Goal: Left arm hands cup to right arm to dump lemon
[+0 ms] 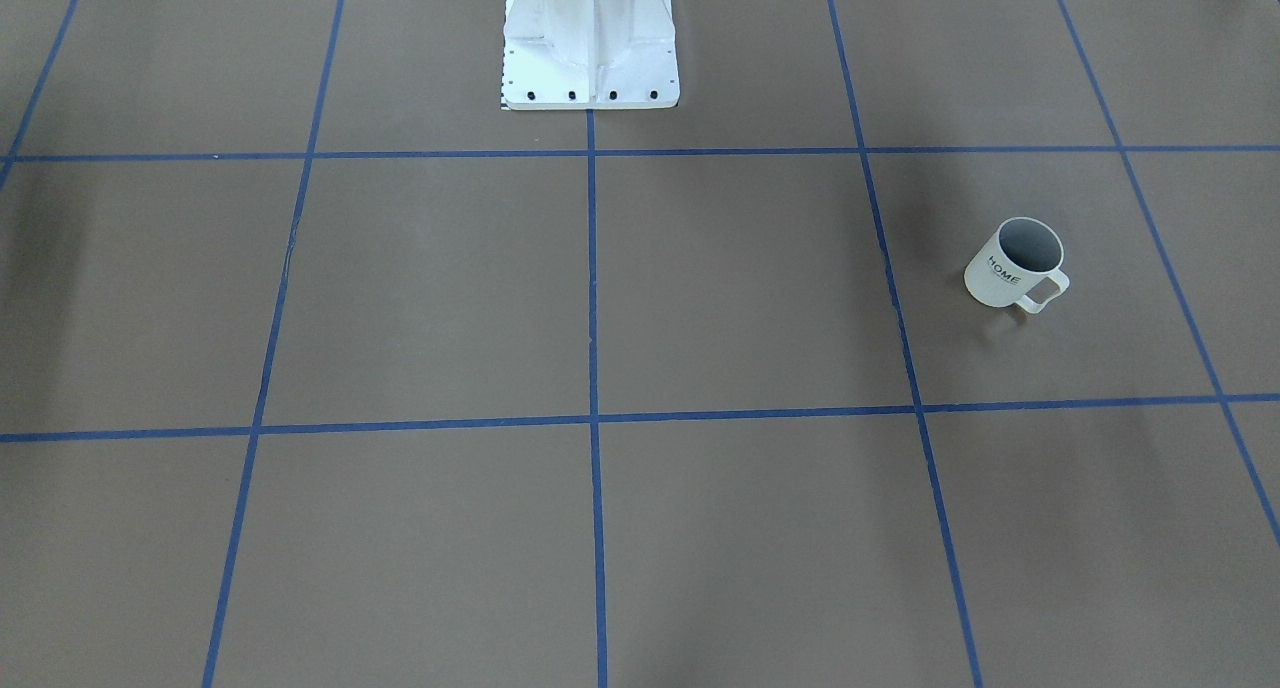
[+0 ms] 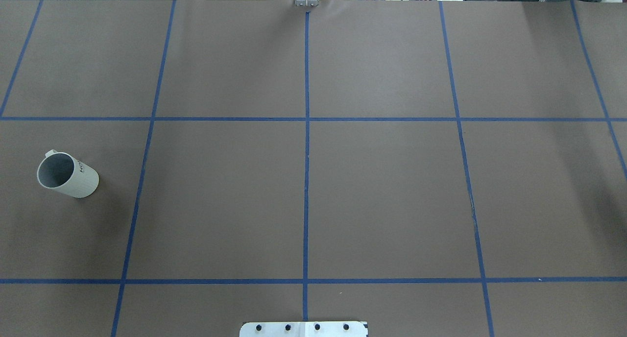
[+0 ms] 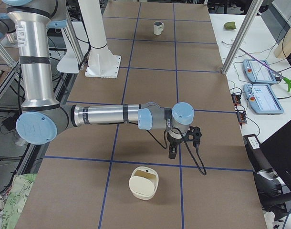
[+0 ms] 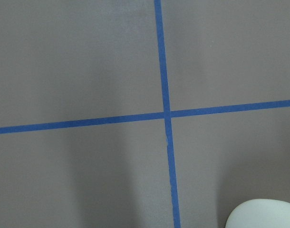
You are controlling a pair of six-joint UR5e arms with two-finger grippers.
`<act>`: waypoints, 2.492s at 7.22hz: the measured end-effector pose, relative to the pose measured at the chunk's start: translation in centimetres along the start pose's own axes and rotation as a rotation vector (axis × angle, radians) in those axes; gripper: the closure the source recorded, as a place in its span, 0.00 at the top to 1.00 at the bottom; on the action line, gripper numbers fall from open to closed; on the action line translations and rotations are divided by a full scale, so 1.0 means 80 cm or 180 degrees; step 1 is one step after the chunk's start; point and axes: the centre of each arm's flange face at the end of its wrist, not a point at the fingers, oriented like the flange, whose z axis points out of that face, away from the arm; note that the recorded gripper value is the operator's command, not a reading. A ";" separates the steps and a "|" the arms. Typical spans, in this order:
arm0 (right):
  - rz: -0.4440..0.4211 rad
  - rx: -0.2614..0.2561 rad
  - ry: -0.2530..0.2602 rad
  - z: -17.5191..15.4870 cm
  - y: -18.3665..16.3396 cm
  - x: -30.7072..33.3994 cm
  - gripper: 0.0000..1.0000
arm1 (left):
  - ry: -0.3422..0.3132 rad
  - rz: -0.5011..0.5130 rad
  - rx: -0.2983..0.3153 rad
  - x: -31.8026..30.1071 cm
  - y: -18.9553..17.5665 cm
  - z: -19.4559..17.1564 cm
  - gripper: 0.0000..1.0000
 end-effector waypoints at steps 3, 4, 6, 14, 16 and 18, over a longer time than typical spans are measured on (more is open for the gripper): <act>-0.0013 0.0016 -0.0060 -0.005 -0.002 -0.008 1.00 | 0.0000 0.0064 0.0050 0.001 -0.002 0.000 1.00; -0.0025 0.0026 -0.0076 -0.006 -0.001 -0.011 1.00 | 0.0012 0.0094 0.0058 0.001 -0.004 0.004 1.00; -0.0047 0.0029 -0.0099 -0.004 -0.001 -0.016 1.00 | 0.0035 0.0383 0.0210 0.026 -0.015 0.019 1.00; -0.0081 -0.0038 -0.0078 0.010 -0.002 -0.025 1.00 | 0.0063 0.0342 0.0018 0.245 0.031 0.132 0.99; -0.0071 -0.0053 -0.0072 0.013 -0.002 -0.022 1.00 | 0.0033 0.0414 -0.0064 0.255 0.038 0.150 0.90; -0.0069 -0.0072 -0.0070 0.018 -0.005 -0.021 1.00 | -0.0022 0.0468 -0.0127 0.264 0.044 0.168 0.53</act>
